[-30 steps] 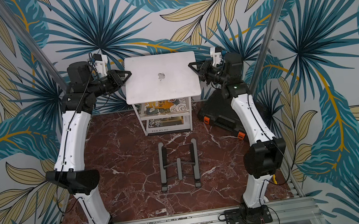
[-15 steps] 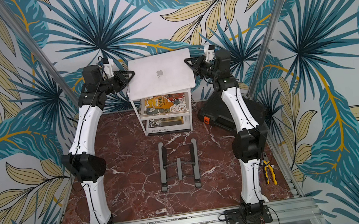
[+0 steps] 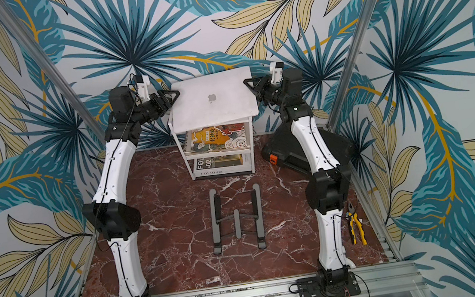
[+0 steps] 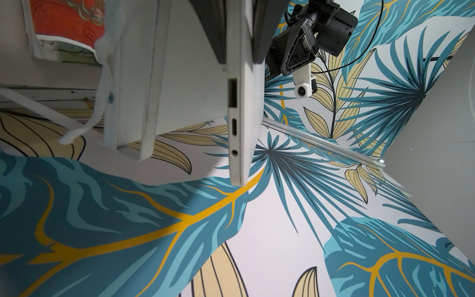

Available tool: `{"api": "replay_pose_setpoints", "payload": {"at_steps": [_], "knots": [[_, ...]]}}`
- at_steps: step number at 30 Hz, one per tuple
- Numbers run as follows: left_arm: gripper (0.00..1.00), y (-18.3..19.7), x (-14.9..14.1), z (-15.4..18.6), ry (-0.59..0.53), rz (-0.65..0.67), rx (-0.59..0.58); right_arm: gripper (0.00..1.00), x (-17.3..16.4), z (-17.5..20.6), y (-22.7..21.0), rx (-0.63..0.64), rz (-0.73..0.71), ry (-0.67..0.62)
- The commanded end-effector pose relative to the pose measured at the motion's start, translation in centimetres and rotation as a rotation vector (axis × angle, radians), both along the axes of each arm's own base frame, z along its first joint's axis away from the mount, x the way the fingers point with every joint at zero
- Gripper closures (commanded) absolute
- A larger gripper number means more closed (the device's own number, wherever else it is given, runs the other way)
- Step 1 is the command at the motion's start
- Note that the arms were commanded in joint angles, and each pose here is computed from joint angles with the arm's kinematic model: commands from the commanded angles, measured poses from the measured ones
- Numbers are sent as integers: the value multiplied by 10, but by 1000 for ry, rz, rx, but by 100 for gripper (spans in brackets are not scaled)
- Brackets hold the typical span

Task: Close the laptop lid and set it aside
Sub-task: Place the laptop on the shelf.

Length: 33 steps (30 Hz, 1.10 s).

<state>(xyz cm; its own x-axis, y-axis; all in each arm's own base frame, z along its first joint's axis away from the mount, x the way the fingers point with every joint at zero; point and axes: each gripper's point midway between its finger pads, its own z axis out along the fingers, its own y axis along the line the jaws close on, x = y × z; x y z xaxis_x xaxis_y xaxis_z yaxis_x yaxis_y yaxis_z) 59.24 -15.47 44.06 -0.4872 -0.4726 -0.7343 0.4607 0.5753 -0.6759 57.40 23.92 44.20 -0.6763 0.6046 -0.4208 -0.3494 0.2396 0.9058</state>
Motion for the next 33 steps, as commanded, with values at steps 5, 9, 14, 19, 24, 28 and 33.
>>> {"api": "replay_pose_setpoints", "payload": {"at_steps": [5, 9, 14, 19, 24, 28, 33], "knots": [[28, 21, -44, 89, -272, 52, 76, 100, 16, -2, -32, -11, -112, -11], [30, 22, -55, 70, -229, 38, 159, 100, 17, -10, -30, -11, -97, 11], [28, 25, -71, 41, -217, 42, 209, 100, 22, -37, -32, -26, -92, 48], [28, 23, -76, 9, -169, 20, 241, 100, 27, -64, -42, -29, -112, 101], [28, 21, -75, 1, -164, 7, 219, 100, 24, -61, -46, -31, -136, 102], [27, 20, -78, 2, -180, 7, 224, 100, 21, -57, -52, -37, -174, 122], [25, 19, -81, -2, -177, 2, 256, 100, 17, -59, -50, -35, -204, 170]]}}
